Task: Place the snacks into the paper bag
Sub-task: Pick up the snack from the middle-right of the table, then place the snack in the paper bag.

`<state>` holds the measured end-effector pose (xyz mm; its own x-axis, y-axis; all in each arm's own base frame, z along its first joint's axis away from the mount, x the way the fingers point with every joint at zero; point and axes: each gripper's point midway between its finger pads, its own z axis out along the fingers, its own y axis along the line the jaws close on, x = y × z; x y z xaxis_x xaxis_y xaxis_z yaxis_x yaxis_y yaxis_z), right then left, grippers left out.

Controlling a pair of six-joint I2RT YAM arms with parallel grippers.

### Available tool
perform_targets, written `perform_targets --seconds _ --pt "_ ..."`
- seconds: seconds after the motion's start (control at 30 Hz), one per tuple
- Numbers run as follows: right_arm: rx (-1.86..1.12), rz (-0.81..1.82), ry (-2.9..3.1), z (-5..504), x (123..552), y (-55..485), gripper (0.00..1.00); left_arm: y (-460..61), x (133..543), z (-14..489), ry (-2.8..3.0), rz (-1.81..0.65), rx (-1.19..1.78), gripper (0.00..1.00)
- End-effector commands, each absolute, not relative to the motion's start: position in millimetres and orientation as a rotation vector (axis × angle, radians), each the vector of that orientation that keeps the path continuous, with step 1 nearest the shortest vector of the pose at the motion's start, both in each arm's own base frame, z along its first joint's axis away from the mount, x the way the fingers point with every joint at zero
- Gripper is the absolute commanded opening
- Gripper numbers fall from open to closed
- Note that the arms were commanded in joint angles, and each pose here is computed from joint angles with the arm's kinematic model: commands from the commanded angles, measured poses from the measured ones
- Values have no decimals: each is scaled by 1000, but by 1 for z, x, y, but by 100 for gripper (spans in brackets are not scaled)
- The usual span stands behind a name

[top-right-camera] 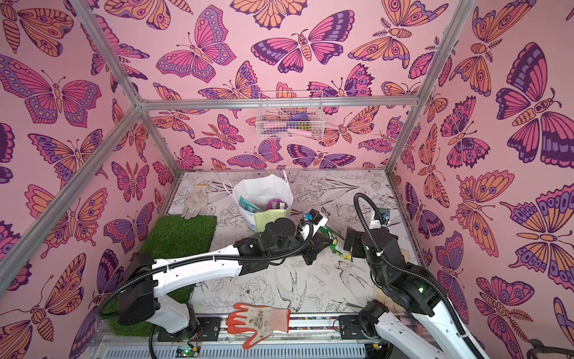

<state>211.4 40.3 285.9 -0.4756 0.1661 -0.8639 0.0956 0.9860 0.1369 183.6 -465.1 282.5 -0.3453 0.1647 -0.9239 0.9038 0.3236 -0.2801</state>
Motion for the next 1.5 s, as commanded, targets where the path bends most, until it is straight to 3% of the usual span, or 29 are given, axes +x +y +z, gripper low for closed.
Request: perform_targets --seconds 0.0,1.47 --pt "224 73 2051 287 211 34 99 -457 180 319 1632 -1074 958 0" --pt "226 110 2073 280 215 43 99 -376 175 417 1383 -806 904 0"
